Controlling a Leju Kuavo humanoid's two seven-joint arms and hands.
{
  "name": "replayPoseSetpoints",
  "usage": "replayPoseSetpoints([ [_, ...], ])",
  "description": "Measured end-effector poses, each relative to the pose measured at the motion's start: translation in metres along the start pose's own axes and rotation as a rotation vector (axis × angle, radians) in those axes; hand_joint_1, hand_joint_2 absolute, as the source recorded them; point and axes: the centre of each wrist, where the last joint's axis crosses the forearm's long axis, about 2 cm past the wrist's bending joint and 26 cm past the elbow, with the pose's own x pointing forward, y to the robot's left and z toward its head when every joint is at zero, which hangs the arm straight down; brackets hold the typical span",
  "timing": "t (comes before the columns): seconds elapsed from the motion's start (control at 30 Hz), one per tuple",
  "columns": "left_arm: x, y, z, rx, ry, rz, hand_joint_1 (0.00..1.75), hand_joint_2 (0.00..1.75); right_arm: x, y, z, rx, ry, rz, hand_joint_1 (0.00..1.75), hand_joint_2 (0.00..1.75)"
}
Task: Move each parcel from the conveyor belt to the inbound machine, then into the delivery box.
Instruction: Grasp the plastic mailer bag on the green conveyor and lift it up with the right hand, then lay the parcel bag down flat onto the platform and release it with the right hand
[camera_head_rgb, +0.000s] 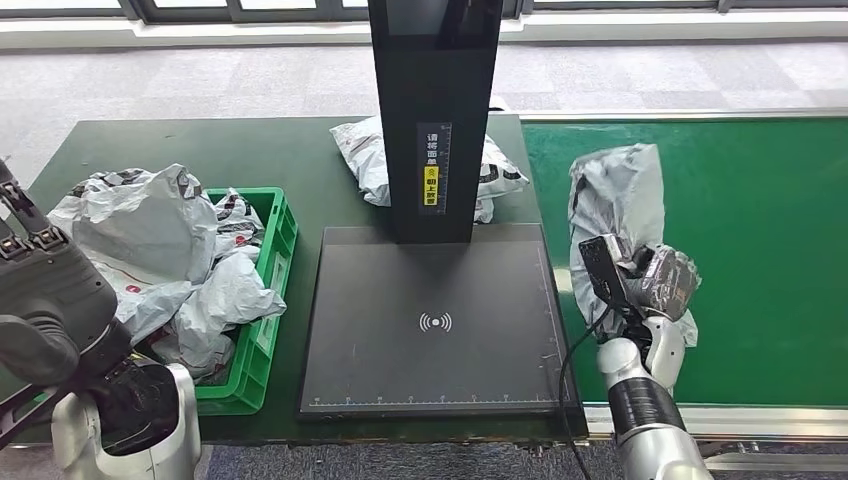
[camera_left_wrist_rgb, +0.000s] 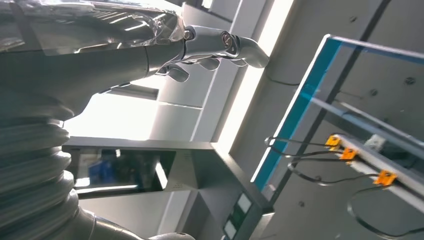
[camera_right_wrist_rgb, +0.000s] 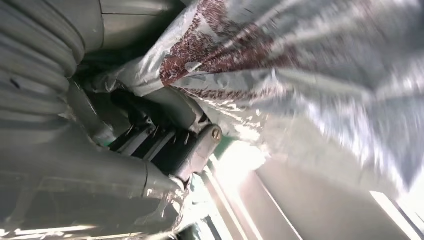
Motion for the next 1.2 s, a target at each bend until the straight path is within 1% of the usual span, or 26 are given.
replayPoseSetpoints([
  [0.1, -0.002, -0.001, 0.001, 0.005, -0.004, -0.004, 0.0, 1.75, 0.029, -0.02, 0.008, -0.195, -0.23, -0.087, 1.75, 1.75],
  [0.17, -0.004, -0.002, 0.0, 0.005, -0.006, -0.002, 0.0, 1.75, 0.047, -0.033, 0.013, -0.294, -0.327, -0.134, 1.75, 1.75],
  [0.27, -0.007, -0.003, 0.001, 0.007, -0.006, -0.003, 0.0, 1.75, 0.064, -0.054, 0.019, -0.411, -0.379, -0.174, 1.75, 1.75],
  [0.37, -0.009, -0.002, 0.002, 0.006, -0.005, -0.005, 0.0, 1.75, 0.074, -0.071, 0.023, -0.492, -0.403, -0.192, 1.75, 1.75],
  [0.43, -0.01, -0.002, 0.002, 0.005, -0.005, -0.004, 0.0, 1.75, 0.079, -0.078, 0.024, -0.526, -0.425, -0.205, 1.75, 1.75],
  [0.5, -0.012, -0.003, 0.001, 0.002, -0.007, -0.002, 0.0, 1.75, 0.086, -0.08, 0.023, -0.53, -0.435, -0.24, 1.75, 1.75],
  [0.57, -0.013, -0.003, 0.001, -0.001, -0.01, 0.0, 0.0, 1.75, 0.095, -0.077, 0.025, -0.462, -0.418, -0.326, 1.75, 1.75],
  [0.63, -0.015, -0.003, 0.0, -0.007, -0.011, 0.003, 0.0, 1.75, 0.107, -0.07, 0.027, -0.304, -0.423, -0.429, 1.75, 1.75],
  [0.7, -0.016, -0.002, 0.0, -0.014, -0.01, 0.007, 0.0, 1.75, 0.12, -0.061, 0.031, -0.159, -0.462, -0.487, 1.75, 1.75],
  [0.83, -0.018, -0.001, -0.001, -0.019, -0.004, 0.01, 0.0, 1.75, 0.134, -0.052, 0.037, -0.036, -0.514, -0.524, 1.75, 1.75],
  [0.93, -0.02, -0.001, -0.001, -0.029, 0.0, 0.016, 0.0, 1.75, 0.139, -0.042, 0.04, 0.136, -0.527, -0.547, 1.75, 1.75],
  [1.03, -0.023, -0.001, -0.002, -0.035, 0.004, 0.02, 0.0, 1.75, 0.142, -0.024, 0.047, 0.287, -0.523, -0.54, 1.75, 1.75],
  [1.1, -0.024, -0.001, -0.001, -0.036, 0.009, 0.02, 0.0, 1.75, 0.14, -0.013, 0.052, 0.342, -0.511, -0.531, 1.75, 1.75],
  [1.2, -0.025, -0.001, 0.0, -0.034, 0.016, 0.02, 0.0, 1.75, 0.137, -0.004, 0.055, 0.398, -0.488, -0.516, 1.75, 1.75],
])
